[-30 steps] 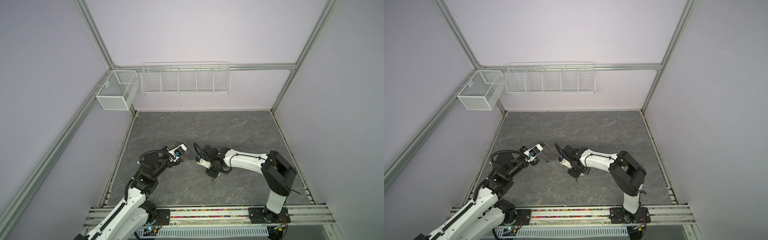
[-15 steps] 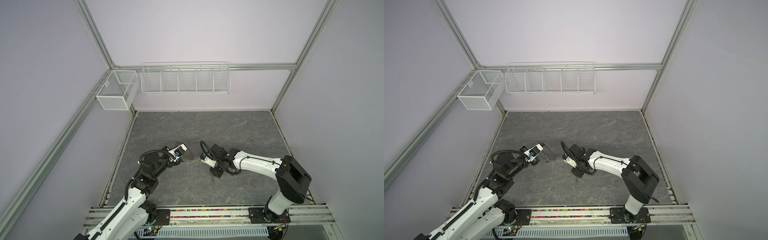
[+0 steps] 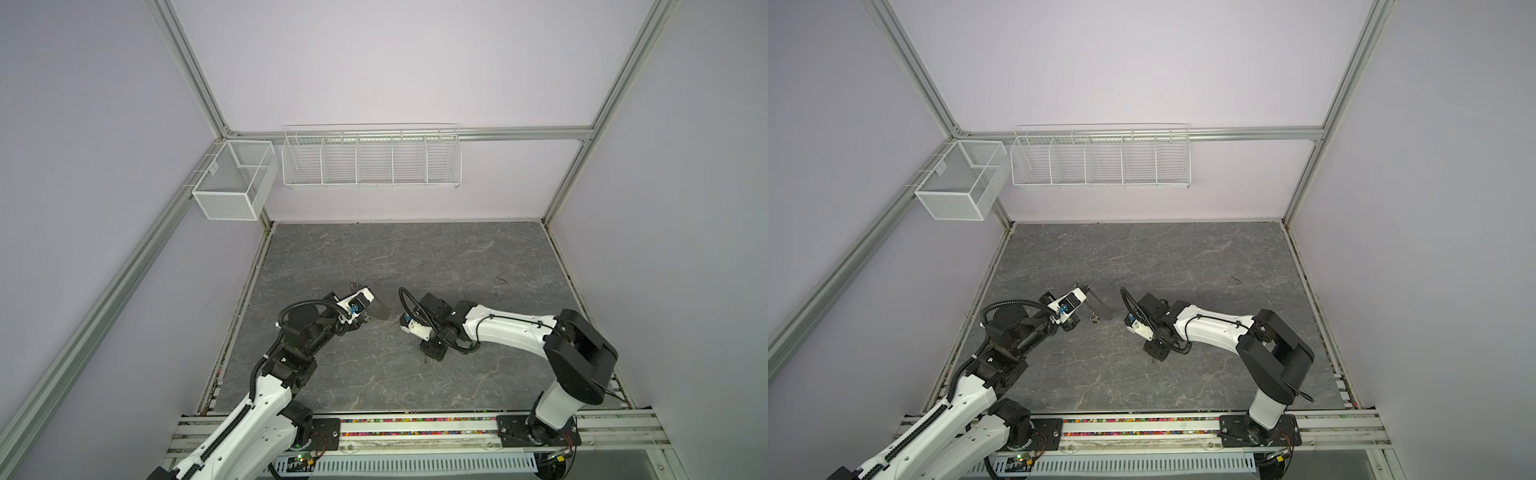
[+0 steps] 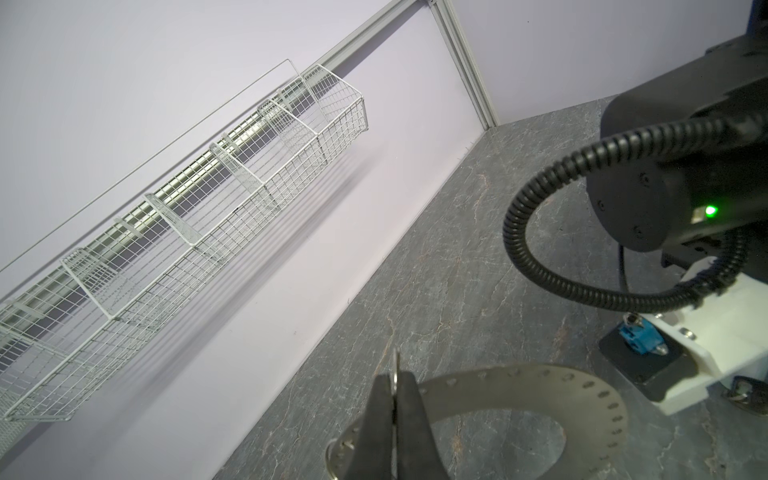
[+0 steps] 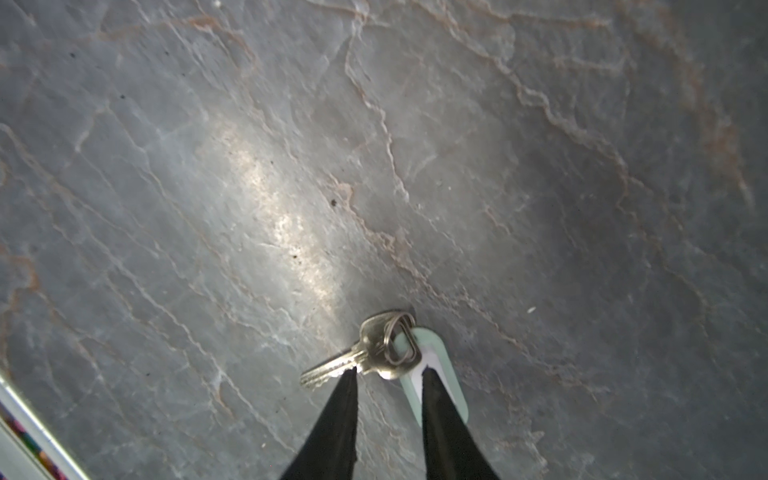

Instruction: Put the keys on the keyring

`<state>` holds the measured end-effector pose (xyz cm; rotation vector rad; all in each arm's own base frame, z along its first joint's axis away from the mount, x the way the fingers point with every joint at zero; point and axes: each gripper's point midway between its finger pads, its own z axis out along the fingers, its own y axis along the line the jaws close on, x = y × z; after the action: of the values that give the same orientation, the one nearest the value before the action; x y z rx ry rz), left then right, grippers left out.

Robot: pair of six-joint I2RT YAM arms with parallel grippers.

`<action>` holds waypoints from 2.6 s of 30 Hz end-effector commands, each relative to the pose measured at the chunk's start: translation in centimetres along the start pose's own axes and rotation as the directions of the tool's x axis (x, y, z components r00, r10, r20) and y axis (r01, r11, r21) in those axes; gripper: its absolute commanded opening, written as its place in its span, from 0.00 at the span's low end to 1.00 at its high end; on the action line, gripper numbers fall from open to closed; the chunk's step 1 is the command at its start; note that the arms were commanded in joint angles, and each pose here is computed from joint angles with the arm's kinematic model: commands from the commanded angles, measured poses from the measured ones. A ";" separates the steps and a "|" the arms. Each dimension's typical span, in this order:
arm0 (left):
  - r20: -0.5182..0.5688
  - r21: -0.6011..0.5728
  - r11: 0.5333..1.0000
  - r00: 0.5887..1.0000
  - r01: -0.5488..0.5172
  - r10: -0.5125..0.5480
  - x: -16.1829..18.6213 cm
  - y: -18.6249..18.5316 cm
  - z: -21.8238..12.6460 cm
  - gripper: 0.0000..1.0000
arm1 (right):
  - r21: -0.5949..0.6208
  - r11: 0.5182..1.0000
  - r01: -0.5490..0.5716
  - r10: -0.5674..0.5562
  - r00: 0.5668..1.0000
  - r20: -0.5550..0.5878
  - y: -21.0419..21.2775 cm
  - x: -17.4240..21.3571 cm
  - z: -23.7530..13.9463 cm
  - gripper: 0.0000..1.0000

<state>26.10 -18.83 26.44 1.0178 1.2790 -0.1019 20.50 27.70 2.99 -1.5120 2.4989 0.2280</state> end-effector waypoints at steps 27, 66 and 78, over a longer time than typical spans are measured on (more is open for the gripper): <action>0.053 -0.034 0.999 0.999 -0.001 0.003 -1.4 0.9 -0.3 0.00 | -0.037 0.999 0.003 -0.011 0.978 -0.210 0.5 1.3 -0.5 0.07; 0.070 -0.040 0.999 0.997 0.017 -0.015 -1.4 0.9 -0.3 0.00 | 0.043 0.987 -0.156 0.162 0.962 -0.219 -3.3 0.4 -3.5 0.35; 0.090 -0.037 0.999 0.996 0.012 -0.008 -1.9 1.0 -0.2 0.00 | 0.046 0.952 -0.303 0.293 0.943 0.158 -3.1 1.3 -4.7 0.34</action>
<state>26.06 -18.88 26.93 0.9850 1.2553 -0.1194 20.98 22.46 6.27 -1.1661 2.6496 0.1907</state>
